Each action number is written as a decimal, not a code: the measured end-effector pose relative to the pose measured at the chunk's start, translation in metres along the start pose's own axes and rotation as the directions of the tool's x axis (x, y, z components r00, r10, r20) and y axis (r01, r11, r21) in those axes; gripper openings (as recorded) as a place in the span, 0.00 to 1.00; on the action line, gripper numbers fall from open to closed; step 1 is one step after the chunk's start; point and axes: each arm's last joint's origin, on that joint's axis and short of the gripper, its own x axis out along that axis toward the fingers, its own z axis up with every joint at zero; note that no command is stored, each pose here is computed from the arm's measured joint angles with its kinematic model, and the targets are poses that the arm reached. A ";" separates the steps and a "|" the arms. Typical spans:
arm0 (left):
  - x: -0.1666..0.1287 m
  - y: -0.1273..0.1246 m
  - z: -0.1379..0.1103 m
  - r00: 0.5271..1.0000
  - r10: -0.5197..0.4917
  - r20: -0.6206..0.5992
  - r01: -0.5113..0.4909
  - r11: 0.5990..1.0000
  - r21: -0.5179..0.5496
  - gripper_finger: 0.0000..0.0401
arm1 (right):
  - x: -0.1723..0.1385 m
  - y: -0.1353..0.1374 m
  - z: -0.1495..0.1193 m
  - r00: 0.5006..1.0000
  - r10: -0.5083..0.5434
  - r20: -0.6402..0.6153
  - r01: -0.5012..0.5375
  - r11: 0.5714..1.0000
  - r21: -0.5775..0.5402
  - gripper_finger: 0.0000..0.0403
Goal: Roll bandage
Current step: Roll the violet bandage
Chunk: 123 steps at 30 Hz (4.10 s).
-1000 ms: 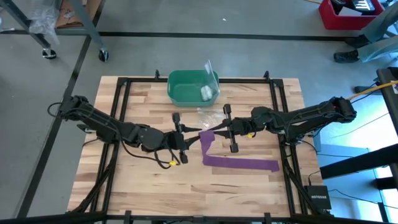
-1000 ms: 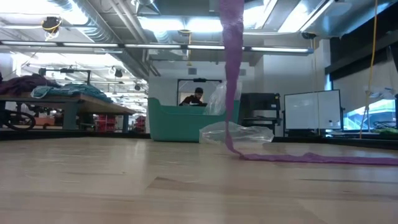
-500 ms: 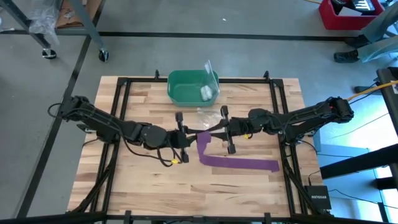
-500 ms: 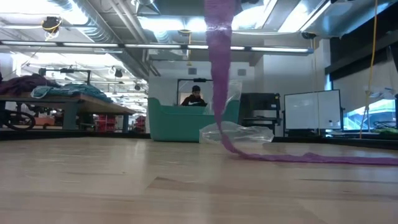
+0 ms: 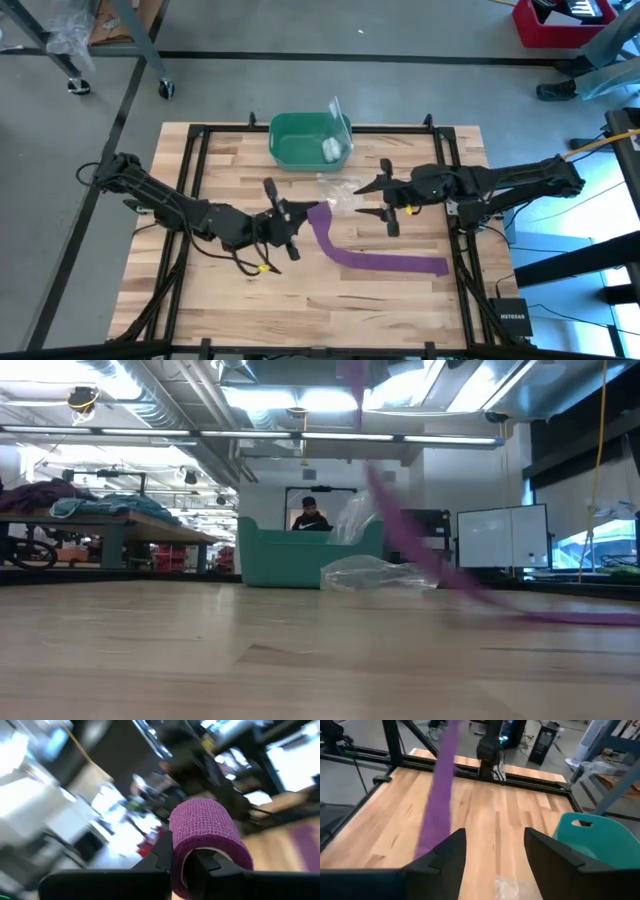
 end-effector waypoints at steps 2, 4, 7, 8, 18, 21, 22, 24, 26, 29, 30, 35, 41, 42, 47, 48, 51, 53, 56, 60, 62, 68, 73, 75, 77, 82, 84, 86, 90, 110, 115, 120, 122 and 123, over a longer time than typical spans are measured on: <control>-0.003 0.013 0.019 0.998 0.044 0.054 -0.046 0.998 0.038 0.03 | 0.001 0.000 -0.003 1.000 -0.004 -0.018 0.004 1.000 -0.012 0.51; -0.009 0.031 0.042 0.992 0.072 0.104 -0.077 0.996 0.044 0.02 | 0.002 0.000 0.000 1.000 -0.008 0.009 0.008 0.999 -0.031 0.51; -0.021 0.057 0.075 0.982 0.093 0.164 -0.103 0.993 0.054 0.03 | -0.001 -0.002 0.014 0.992 -0.015 0.127 0.023 0.998 -0.065 0.51; -0.026 0.067 0.085 0.979 0.094 0.181 -0.106 0.992 0.060 0.03 | -0.004 -0.003 0.022 0.986 -0.012 0.167 0.023 0.997 -0.070 0.51; -0.073 0.164 0.150 0.948 0.118 0.296 -0.103 0.992 -0.068 0.03 | -0.060 -0.020 0.109 0.929 -0.028 0.369 0.075 0.991 -0.113 0.51; -0.077 0.175 0.151 0.947 0.117 0.298 -0.091 0.991 -0.101 0.04 | -0.079 -0.024 0.125 0.932 -0.043 0.360 0.088 0.990 -0.109 0.51; -0.077 0.174 0.151 0.950 0.104 0.293 -0.079 0.992 -0.096 0.04 | -0.082 -0.025 0.127 0.937 -0.048 0.347 0.091 0.990 -0.109 0.51; -0.076 0.168 0.148 0.959 0.061 0.276 -0.042 0.997 -0.071 0.04 | -0.083 -0.025 0.125 0.952 -0.044 0.303 0.083 0.990 -0.116 0.51; -0.072 0.158 0.145 0.969 0.010 0.249 0.001 0.999 -0.042 0.04 | -0.078 -0.024 0.120 0.964 -0.035 0.265 0.070 0.990 -0.124 0.51; -0.063 0.136 0.135 0.979 -0.040 0.202 0.044 0.999 -0.012 0.02 | -0.061 -0.020 0.103 0.976 -0.014 0.216 0.044 0.990 -0.135 0.51; -0.061 0.128 0.132 0.981 -0.052 0.189 0.055 0.998 -0.009 0.02 | -0.053 -0.018 0.097 0.976 -0.016 0.215 0.046 0.990 -0.134 0.51; -0.051 0.095 0.112 0.993 -0.067 0.098 0.065 0.998 0.018 0.03 | -0.014 -0.013 0.057 0.971 0.052 0.232 -0.020 0.990 -0.140 0.51; -0.042 0.059 0.084 0.998 -0.058 0.006 0.058 0.998 0.011 0.03 | 0.026 -0.005 0.011 0.943 0.073 0.324 -0.033 0.992 -0.125 0.51; -0.041 0.053 0.081 0.998 -0.057 0.006 0.057 0.998 0.009 0.03 | 0.034 -0.003 0.004 0.942 0.080 0.327 -0.040 0.991 -0.127 0.51; -0.038 0.036 0.070 0.995 -0.092 0.044 0.093 0.995 -0.028 0.03 | 0.072 0.003 -0.014 0.948 0.105 0.300 -0.071 0.990 -0.121 0.51; -0.038 0.035 0.069 0.994 -0.101 0.043 0.102 0.994 -0.029 0.03 | 0.078 0.004 -0.017 0.946 0.136 0.294 -0.105 0.987 -0.117 0.51; -0.039 0.032 0.068 0.993 -0.113 0.035 0.115 0.992 -0.054 0.03 | 0.091 0.008 -0.017 0.928 0.225 0.296 -0.202 0.974 -0.106 0.51; -0.039 0.033 0.068 0.993 -0.113 0.036 0.115 0.992 -0.059 0.03 | 0.094 0.012 -0.012 0.911 0.266 0.315 -0.242 0.964 -0.112 0.51; -0.039 0.032 0.068 0.993 -0.116 0.035 0.118 0.991 -0.058 0.03 | 0.100 0.016 -0.010 0.900 0.290 0.327 -0.264 0.957 -0.123 0.52; -0.039 0.033 0.068 0.993 -0.115 0.034 0.116 0.991 -0.060 0.03 | 0.100 0.016 -0.007 0.885 0.311 0.346 -0.284 0.950 -0.128 0.58; -0.039 0.033 0.068 0.993 -0.114 0.034 0.116 0.992 -0.058 0.03 | 0.100 0.016 -0.007 0.889 0.309 0.338 -0.287 0.951 -0.114 0.61; -0.038 0.033 0.068 0.993 -0.111 0.035 0.113 0.992 -0.051 0.03 | 0.109 0.021 -0.012 0.891 0.303 0.339 -0.276 0.953 -0.126 0.61; -0.038 0.035 0.070 0.994 -0.099 0.048 0.101 0.993 -0.055 0.03 | 0.121 0.022 -0.016 0.884 0.295 0.364 -0.264 0.955 -0.133 0.54; -0.038 0.035 0.070 0.994 -0.098 0.049 0.100 0.993 -0.055 0.03 | 0.125 0.023 -0.018 0.883 0.293 0.366 -0.262 0.956 -0.133 0.50; -0.038 0.035 0.070 0.994 -0.095 0.053 0.098 0.994 -0.051 0.03 | 0.128 0.024 -0.020 0.877 0.304 0.371 -0.272 0.952 -0.138 0.47; -0.037 0.036 0.070 0.995 -0.088 0.051 0.091 0.995 -0.049 0.03 | 0.134 0.026 -0.023 0.862 0.335 0.380 -0.299 0.942 -0.153 0.37; -0.036 0.037 0.070 0.995 -0.087 0.047 0.089 0.995 -0.042 0.03 | 0.134 0.026 -0.025 0.865 0.337 0.372 -0.300 0.941 -0.154 0.30; -0.035 0.037 0.069 0.996 -0.078 0.043 0.080 0.996 -0.043 0.03 | 0.133 0.026 -0.022 0.854 0.339 0.396 -0.291 0.940 -0.176 0.21; -0.032 0.041 0.069 0.998 -0.051 0.049 0.053 0.997 -0.051 0.03 | 0.132 0.026 -0.020 0.836 0.353 0.421 -0.295 0.935 -0.198 0.03; -0.023 0.042 0.062 0.995 0.062 -0.077 -0.052 0.990 0.133 0.02 | 0.077 0.097 -0.001 0.877 0.374 0.303 -0.258 0.896 -0.360 0.02; -0.010 0.030 0.049 0.988 0.055 -0.146 -0.022 0.976 0.217 0.02 | 0.061 0.115 0.004 0.866 0.382 0.322 -0.245 0.886 -0.393 0.01; 0.005 0.016 0.023 0.977 0.083 -0.197 -0.038 0.974 0.223 0.01 | 0.049 0.128 0.018 0.864 0.390 0.318 -0.243 0.877 -0.416 0.01; 0.009 0.007 0.009 0.973 0.094 -0.210 -0.046 0.973 0.226 0.01 | 0.045 0.132 0.027 0.869 0.386 0.310 -0.239 0.876 -0.419 0.01; 0.009 0.002 0.002 0.972 0.097 -0.213 -0.048 0.973 0.226 0.01 | 0.043 0.133 0.031 0.875 0.379 0.301 -0.235 0.876 -0.421 0.01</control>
